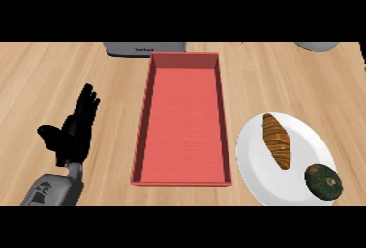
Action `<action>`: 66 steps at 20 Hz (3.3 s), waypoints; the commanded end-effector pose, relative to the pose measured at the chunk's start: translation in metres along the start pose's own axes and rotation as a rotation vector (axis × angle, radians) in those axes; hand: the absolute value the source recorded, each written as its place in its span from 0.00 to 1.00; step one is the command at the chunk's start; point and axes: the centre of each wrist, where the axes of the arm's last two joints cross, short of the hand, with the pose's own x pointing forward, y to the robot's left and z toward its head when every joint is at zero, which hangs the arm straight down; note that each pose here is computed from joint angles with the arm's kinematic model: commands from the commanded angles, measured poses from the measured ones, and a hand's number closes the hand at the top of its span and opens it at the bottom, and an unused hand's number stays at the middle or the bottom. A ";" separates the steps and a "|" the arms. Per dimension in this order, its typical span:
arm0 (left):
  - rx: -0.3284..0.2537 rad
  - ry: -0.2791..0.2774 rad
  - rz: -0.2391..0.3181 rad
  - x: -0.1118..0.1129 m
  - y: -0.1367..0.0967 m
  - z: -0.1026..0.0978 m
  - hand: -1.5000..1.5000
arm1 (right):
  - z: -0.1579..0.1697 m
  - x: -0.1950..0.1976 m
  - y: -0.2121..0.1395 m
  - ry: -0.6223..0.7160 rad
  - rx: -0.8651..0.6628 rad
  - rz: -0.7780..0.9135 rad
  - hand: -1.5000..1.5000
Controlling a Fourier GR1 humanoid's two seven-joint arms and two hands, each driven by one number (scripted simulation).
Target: Pick the croissant from the plate and place it in the cardboard box
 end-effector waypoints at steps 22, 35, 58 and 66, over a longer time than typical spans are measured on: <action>-0.010 0.085 -0.301 -0.007 0.063 0.031 0.50 | 0.054 -0.057 -0.027 0.283 0.198 0.479 0.00; -0.042 0.098 -0.283 -0.010 0.054 0.039 0.50 | 0.028 0.010 0.011 0.605 0.750 0.745 0.00; -0.022 0.085 -0.283 -0.008 0.048 0.025 0.50 | 0.057 -0.019 0.045 0.747 0.725 0.816 0.00; -0.034 0.087 -0.293 0.015 0.073 0.021 0.50 | 0.064 -0.039 0.055 0.735 0.722 0.829 0.00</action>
